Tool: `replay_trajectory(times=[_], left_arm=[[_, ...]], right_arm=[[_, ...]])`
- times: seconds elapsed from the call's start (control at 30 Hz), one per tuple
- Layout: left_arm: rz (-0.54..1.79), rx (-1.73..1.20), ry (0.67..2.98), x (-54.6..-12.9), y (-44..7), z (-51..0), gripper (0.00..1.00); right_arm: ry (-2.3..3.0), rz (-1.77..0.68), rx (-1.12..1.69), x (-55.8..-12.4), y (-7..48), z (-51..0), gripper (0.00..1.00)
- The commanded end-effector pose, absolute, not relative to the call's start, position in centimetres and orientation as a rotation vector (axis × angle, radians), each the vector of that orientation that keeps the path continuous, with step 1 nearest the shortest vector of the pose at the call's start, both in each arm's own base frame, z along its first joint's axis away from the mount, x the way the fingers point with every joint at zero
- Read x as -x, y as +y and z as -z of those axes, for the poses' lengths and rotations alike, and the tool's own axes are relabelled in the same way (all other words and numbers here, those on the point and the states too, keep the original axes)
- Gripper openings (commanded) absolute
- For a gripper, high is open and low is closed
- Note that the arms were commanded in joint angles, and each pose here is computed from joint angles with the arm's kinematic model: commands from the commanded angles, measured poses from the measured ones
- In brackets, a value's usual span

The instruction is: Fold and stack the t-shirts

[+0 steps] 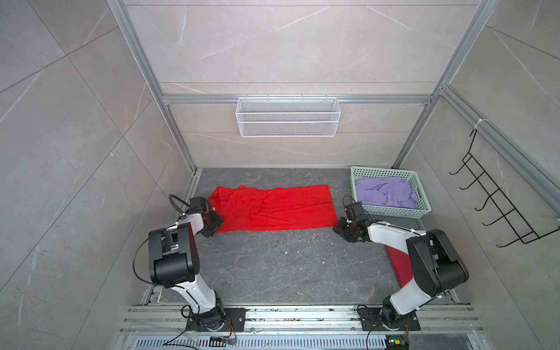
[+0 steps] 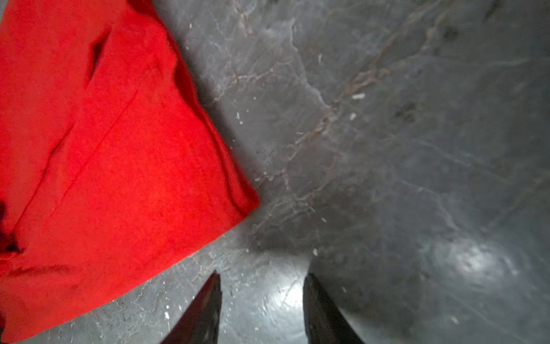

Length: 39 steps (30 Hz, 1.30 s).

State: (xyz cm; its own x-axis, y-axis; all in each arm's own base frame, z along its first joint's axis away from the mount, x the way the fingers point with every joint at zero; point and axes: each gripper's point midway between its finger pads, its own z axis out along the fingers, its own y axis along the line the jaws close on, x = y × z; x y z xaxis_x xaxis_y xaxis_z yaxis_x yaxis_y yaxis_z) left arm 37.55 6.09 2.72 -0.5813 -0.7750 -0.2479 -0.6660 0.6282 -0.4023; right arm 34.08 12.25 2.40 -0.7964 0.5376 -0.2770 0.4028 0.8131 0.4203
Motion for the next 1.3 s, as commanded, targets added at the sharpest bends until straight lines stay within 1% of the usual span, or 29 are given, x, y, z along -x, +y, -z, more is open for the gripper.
replay_trajectory(times=[0.0,0.23,0.43,0.53,0.63,0.77,0.93,1.07,1.13,1.27], left_arm=[[0.331,1.194,2.517,-35.2,6.5,-1.2,0.46],[0.466,1.150,2.490,-36.7,5.2,-2.0,0.46],[0.516,1.138,2.486,-36.9,4.6,-2.2,0.46],[0.524,1.133,2.482,-37.0,4.6,-2.3,0.46],[0.526,1.121,2.480,-37.2,4.6,-2.5,0.46],[0.492,1.107,2.498,-36.8,4.8,-2.5,0.46],[0.335,1.116,2.523,-35.2,6.4,-2.7,0.46],[0.243,1.117,2.523,-34.5,7.4,-3.4,0.47],[0.280,1.091,2.518,-34.9,7.0,-4.0,0.47],[0.496,0.985,2.454,-36.7,4.0,-6.4,0.47]], right_arm=[[2.762,-0.398,-0.753,-30.0,11.2,-0.2,0.48],[2.618,-0.577,-0.513,-35.2,17.1,-7.1,0.48],[2.566,-0.671,-0.490,-38.7,20.3,-7.1,0.48],[2.591,-0.678,-0.502,-39.6,21.4,-5.4,0.48],[2.648,-0.655,-0.559,-39.0,21.3,-2.6,0.48],[2.722,-0.557,-0.622,-37.0,19.8,0.5,0.47],[2.754,-0.413,-0.682,-34.3,17.1,1.8,0.47],[2.770,-0.353,-0.692,-32.9,15.8,2.2,0.48],[2.777,-0.346,-0.692,-32.6,15.5,2.3,0.47],[2.784,-0.374,-0.686,-32.6,15.9,2.4,0.48]])
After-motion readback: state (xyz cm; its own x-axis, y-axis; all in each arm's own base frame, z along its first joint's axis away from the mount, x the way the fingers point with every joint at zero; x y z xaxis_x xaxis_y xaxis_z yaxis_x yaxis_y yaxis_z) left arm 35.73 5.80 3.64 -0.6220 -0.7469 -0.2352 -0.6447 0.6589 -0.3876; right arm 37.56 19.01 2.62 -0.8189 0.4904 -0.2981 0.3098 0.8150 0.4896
